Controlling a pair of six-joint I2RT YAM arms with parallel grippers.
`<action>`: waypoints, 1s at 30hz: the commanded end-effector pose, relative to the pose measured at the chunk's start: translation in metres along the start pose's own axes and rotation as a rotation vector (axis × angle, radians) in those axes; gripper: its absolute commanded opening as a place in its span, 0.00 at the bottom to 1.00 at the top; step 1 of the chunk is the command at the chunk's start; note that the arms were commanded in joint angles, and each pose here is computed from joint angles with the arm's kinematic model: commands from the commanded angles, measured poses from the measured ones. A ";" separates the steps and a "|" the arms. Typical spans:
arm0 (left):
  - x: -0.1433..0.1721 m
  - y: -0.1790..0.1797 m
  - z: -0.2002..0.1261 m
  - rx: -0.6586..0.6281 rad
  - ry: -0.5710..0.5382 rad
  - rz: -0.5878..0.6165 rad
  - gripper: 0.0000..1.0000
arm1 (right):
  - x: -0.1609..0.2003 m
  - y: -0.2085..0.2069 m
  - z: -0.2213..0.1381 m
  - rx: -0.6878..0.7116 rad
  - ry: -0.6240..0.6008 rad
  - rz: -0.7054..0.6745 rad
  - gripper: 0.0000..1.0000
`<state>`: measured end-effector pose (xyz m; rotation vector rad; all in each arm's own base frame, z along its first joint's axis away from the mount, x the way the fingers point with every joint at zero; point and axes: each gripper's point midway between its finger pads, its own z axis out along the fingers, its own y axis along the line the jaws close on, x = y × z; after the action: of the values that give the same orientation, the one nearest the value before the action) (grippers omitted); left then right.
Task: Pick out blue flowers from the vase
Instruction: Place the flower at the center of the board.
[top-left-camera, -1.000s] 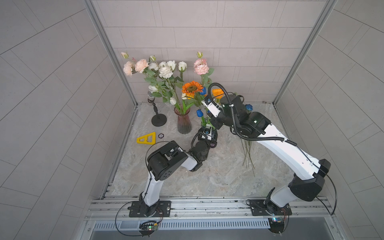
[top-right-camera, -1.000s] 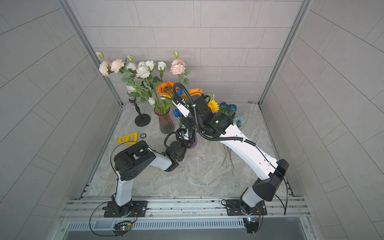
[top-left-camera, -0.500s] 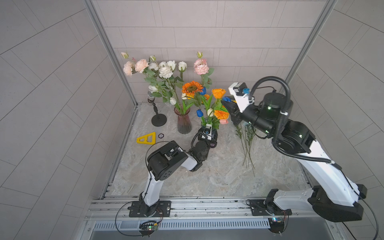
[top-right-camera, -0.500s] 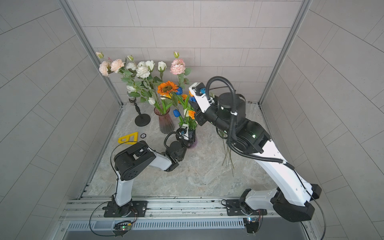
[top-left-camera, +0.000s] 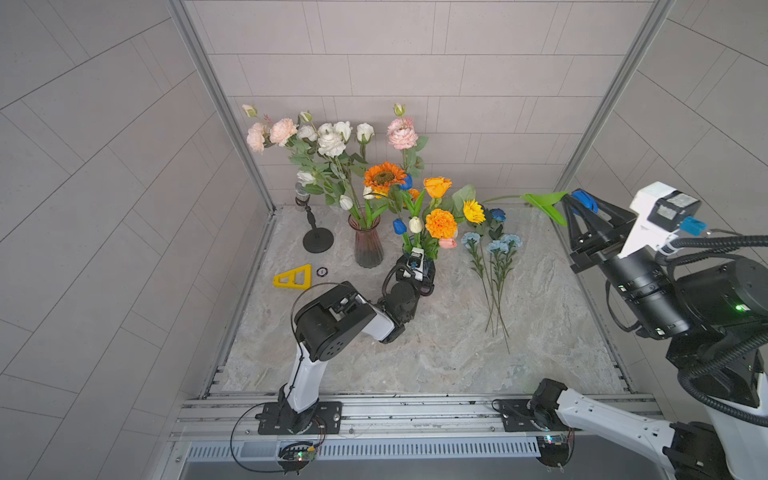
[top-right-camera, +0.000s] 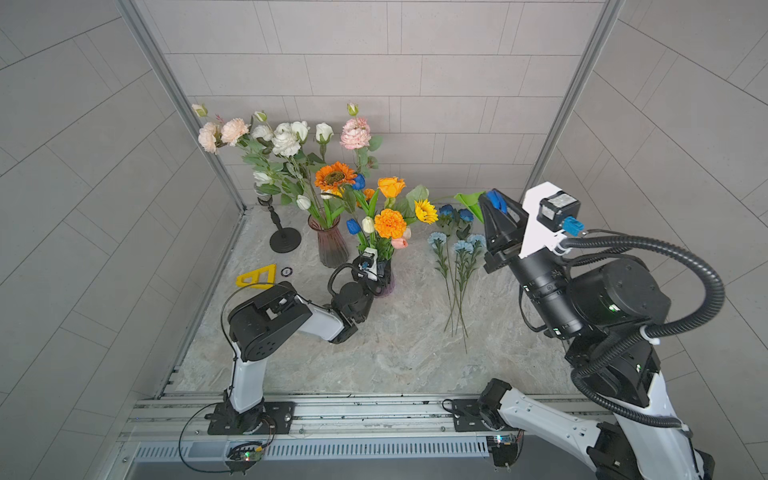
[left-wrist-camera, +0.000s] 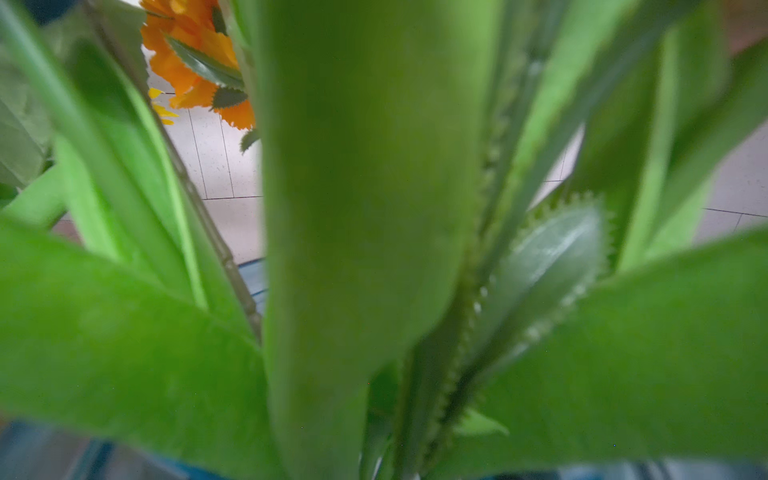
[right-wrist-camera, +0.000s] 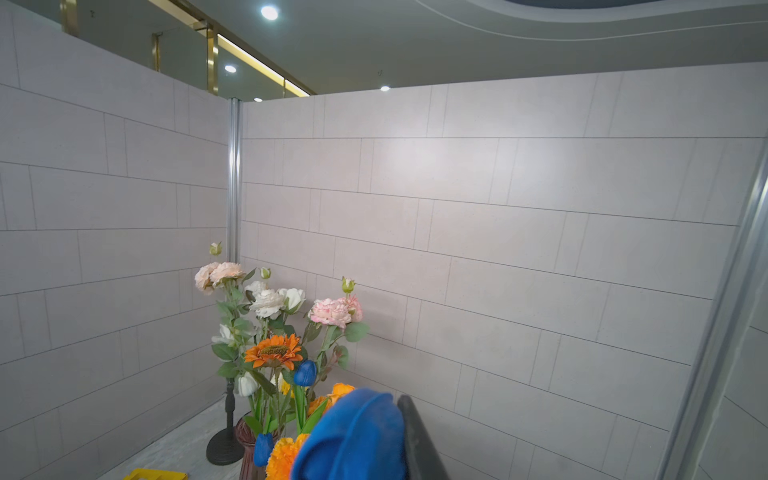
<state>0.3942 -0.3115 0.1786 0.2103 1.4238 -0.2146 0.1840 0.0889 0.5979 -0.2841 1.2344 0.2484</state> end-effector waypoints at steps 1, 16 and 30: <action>0.049 0.001 -0.005 0.009 0.135 0.111 0.41 | 0.004 -0.014 0.000 0.085 0.016 -0.029 0.21; 0.049 0.001 -0.004 0.007 0.133 0.112 0.41 | 0.121 -0.029 0.034 0.299 0.386 -0.023 0.19; 0.049 0.002 -0.005 0.005 0.133 0.110 0.41 | 0.281 -0.086 0.056 0.316 0.879 0.381 0.18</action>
<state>0.3941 -0.3115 0.1787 0.2100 1.4223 -0.2145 0.3541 0.0238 0.3799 0.1324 2.0761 0.1107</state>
